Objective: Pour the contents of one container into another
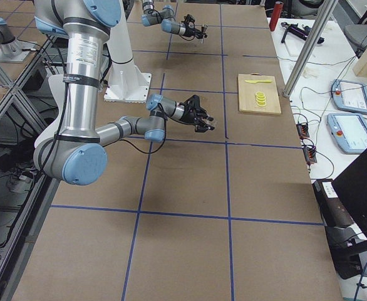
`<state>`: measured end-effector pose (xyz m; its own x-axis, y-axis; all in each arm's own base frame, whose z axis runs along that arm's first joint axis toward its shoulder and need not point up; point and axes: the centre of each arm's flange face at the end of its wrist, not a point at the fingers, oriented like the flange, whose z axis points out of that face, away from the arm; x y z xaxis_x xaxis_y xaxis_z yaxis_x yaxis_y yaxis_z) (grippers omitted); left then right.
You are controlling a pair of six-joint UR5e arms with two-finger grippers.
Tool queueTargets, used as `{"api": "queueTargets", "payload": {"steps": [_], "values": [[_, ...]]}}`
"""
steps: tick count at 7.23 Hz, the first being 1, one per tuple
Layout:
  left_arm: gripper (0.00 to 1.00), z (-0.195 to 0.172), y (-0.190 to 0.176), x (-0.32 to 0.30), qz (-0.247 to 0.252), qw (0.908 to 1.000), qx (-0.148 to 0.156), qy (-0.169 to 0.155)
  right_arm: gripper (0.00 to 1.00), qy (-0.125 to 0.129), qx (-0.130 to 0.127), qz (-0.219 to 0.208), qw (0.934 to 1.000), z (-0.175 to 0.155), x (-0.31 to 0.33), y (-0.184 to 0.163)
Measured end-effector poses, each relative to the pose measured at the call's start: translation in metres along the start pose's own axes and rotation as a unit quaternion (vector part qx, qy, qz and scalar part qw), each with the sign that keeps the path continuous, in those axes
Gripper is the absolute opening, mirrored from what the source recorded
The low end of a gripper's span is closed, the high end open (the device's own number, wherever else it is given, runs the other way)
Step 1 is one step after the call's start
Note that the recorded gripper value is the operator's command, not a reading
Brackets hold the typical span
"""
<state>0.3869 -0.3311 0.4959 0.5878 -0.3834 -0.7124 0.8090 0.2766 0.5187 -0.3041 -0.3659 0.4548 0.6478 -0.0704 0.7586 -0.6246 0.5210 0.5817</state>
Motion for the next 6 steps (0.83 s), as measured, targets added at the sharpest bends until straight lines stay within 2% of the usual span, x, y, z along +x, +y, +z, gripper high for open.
{"api": "queueTargets", "payload": {"steps": [4,6], "values": [[0.00,0.013,0.014,-0.016,0.004,0.9976,0.067,0.017,0.00,-0.001,0.001,0.001,1.0000,0.000,-0.001,-0.001],[0.00,0.018,0.023,-0.024,0.014,0.9960,0.085,0.023,0.00,-0.002,0.001,0.001,1.0000,-0.001,-0.002,-0.001]]}}
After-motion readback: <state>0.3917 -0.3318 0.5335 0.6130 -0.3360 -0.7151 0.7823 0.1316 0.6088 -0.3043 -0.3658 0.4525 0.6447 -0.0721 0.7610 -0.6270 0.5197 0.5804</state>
